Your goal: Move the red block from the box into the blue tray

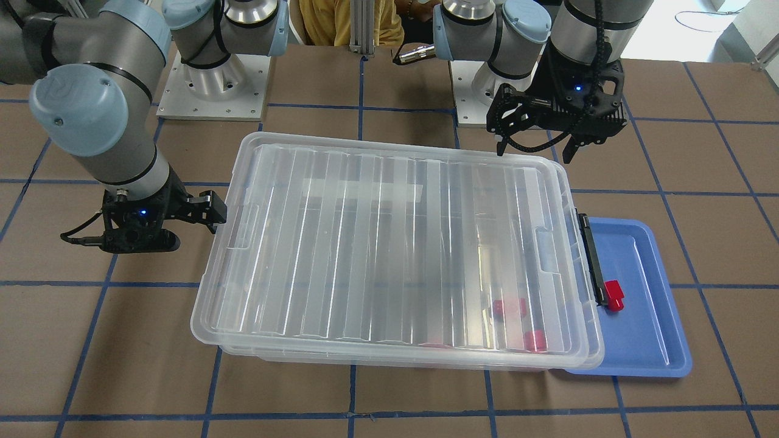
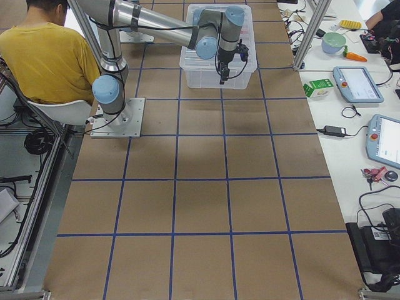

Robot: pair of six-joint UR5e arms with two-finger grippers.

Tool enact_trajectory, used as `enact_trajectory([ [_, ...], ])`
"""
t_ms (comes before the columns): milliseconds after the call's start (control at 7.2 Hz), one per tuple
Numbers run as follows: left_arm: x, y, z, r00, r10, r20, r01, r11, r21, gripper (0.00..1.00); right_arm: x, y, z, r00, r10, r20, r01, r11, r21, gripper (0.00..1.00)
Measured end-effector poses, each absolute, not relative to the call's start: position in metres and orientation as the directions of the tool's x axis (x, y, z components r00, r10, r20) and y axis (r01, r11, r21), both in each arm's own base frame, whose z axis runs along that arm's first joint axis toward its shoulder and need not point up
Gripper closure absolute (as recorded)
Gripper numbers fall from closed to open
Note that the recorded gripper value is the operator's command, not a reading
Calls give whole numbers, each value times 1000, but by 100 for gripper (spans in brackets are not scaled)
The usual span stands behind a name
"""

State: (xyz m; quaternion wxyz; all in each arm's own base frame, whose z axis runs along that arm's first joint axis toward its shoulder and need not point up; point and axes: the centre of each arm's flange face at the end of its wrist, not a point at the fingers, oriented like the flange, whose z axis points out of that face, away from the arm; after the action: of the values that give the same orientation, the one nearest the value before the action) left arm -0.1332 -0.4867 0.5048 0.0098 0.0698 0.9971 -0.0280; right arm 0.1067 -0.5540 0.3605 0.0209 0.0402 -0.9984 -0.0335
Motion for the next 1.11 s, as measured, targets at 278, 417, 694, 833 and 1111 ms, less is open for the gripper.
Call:
enact_trajectory([
  [278, -133, -487, 505, -990, 139, -23, 140, 989, -55, 0, 104, -565, 406, -996, -73, 46, -71, 997, 43, 0],
  [417, -133, -487, 505, -990, 139, -23, 140, 989, -55, 0, 103, -564, 432, -997, -60, 45, -57, 997, 52, 0],
  [694, -133, -487, 505, -990, 139, -23, 140, 989, -55, 0, 108, -554, 481, -1000, 7, 29, 9, 998, 65, 0],
  [833, -133, -487, 505, -990, 139, -23, 140, 989, -55, 0, 111, -548, 497, -999, 51, 9, 52, 997, 63, 0],
  [1111, -133, -486, 505, -990, 140, -24, 141, 989, -53, 0, 115, -543, 501, -993, 117, -7, 116, 990, 76, 0],
])
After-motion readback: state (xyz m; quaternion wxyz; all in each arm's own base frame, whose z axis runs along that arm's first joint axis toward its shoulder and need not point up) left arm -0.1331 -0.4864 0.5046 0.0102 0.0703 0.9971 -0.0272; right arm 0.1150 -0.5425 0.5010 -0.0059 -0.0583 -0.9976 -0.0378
